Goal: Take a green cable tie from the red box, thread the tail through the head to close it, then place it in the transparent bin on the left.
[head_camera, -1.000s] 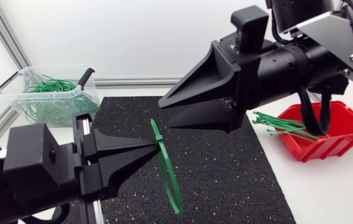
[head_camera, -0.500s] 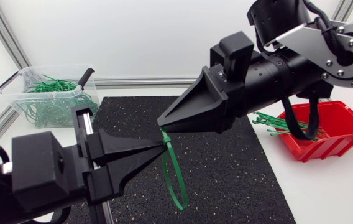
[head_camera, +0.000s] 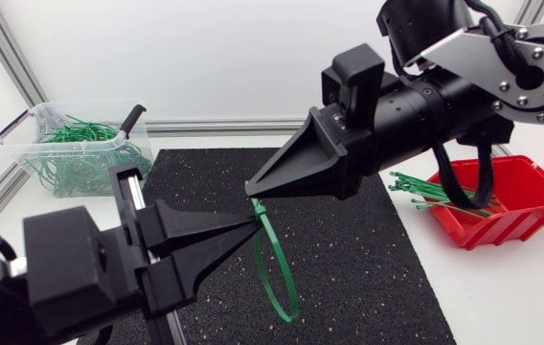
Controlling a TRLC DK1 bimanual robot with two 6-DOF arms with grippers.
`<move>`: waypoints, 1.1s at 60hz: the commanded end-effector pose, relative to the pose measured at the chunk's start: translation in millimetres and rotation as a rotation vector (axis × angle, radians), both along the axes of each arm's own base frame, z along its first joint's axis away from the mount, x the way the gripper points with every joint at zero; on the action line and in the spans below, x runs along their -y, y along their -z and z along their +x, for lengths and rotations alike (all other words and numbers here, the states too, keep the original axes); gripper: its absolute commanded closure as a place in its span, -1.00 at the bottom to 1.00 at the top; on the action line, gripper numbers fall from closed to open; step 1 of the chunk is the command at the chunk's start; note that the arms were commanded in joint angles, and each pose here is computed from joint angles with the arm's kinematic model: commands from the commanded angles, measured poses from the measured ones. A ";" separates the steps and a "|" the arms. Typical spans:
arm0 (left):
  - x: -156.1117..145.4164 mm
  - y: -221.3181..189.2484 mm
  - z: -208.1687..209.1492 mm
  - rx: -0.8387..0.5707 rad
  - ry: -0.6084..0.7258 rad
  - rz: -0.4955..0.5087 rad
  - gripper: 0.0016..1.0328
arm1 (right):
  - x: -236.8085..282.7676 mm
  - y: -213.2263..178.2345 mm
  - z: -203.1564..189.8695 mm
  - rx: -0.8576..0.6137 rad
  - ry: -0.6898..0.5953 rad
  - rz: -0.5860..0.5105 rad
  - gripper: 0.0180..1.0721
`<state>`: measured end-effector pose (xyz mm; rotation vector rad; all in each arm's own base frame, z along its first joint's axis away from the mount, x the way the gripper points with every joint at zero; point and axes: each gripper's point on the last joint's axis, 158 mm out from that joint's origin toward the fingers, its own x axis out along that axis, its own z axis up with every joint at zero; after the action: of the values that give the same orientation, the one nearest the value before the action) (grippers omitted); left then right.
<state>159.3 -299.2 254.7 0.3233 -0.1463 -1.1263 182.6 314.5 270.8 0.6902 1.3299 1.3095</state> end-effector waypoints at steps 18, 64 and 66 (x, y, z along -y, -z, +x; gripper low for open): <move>21.1 -8.3 -18.3 0.027 0.052 0.016 0.92 | 3.8 13.8 18.0 0.008 0.030 -0.030 0.88; -296.5 -44.0 344.9 -0.188 -1.155 -0.256 0.92 | 59.2 96.3 95.9 0.425 0.309 -0.245 -0.92; -318.4 -50.4 353.8 -0.205 -1.206 -0.283 0.92 | 59.7 95.1 94.5 0.429 0.310 -0.243 -0.92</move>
<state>493.3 -18.6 282.7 0.0727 0.1020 -0.0274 281.8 260.1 177.0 0.4116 0.9839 0.9599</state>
